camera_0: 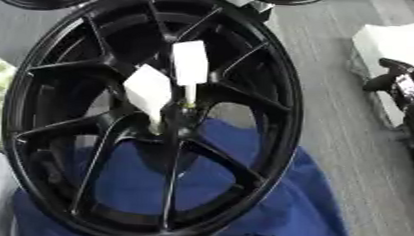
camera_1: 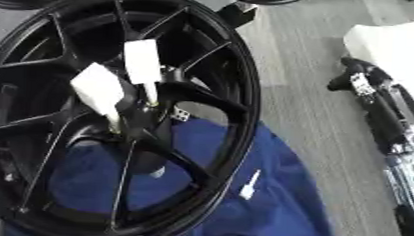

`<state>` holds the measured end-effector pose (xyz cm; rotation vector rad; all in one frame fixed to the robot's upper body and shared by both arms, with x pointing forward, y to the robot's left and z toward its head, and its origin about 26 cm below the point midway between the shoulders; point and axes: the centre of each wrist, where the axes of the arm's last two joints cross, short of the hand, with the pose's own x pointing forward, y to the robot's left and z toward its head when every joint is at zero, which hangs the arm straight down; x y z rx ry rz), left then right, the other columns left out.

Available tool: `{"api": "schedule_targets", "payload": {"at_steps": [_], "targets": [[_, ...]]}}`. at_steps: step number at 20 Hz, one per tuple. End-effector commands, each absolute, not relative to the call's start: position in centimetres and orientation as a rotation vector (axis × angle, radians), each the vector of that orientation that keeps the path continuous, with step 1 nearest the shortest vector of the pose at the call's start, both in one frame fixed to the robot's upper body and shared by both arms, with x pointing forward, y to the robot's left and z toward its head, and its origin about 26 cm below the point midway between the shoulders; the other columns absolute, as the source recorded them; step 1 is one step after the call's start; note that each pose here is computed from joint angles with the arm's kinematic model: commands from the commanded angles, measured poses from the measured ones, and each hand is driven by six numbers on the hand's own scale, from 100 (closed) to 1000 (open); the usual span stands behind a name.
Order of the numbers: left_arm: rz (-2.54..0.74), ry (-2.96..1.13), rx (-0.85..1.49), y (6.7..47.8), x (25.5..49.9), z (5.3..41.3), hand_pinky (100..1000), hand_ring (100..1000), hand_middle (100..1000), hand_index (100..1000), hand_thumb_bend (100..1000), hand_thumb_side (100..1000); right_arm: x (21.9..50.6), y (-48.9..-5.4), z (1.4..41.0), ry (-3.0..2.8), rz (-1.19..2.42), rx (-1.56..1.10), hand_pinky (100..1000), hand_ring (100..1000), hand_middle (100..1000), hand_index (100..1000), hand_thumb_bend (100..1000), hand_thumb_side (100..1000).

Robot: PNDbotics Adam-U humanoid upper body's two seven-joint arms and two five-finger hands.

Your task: Pull the pin out of the wheel hub.

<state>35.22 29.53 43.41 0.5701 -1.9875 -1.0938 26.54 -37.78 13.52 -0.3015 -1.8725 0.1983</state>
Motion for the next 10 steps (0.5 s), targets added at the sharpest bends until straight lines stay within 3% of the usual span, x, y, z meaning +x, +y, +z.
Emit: {"api": "schedule_targets", "payload": {"at_steps": [1, 5, 10], "targets": [[-0.873, -2.007, 0.696, 34.5, 34.3, 45.0, 622, 474, 284, 459, 100, 132, 26.2, -38.5, 14.7, -1.895, 0.217, -0.346, 1000, 700, 589, 859, 100, 697], [-0.608, -1.893, 0.834, 41.5, 34.7, 42.6, 646, 497, 342, 526, 100, 195, 26.1, -38.8, 15.3, -1.916, 0.207, -0.363, 1000, 700, 589, 859, 100, 685], [-0.612, -1.784, 0.868, 44.8, 34.8, 38.1, 728, 629, 553, 742, 133, 389, 26.0, -38.9, 15.8, -1.943, 0.192, -0.367, 1000, 700, 589, 859, 100, 676]]}}
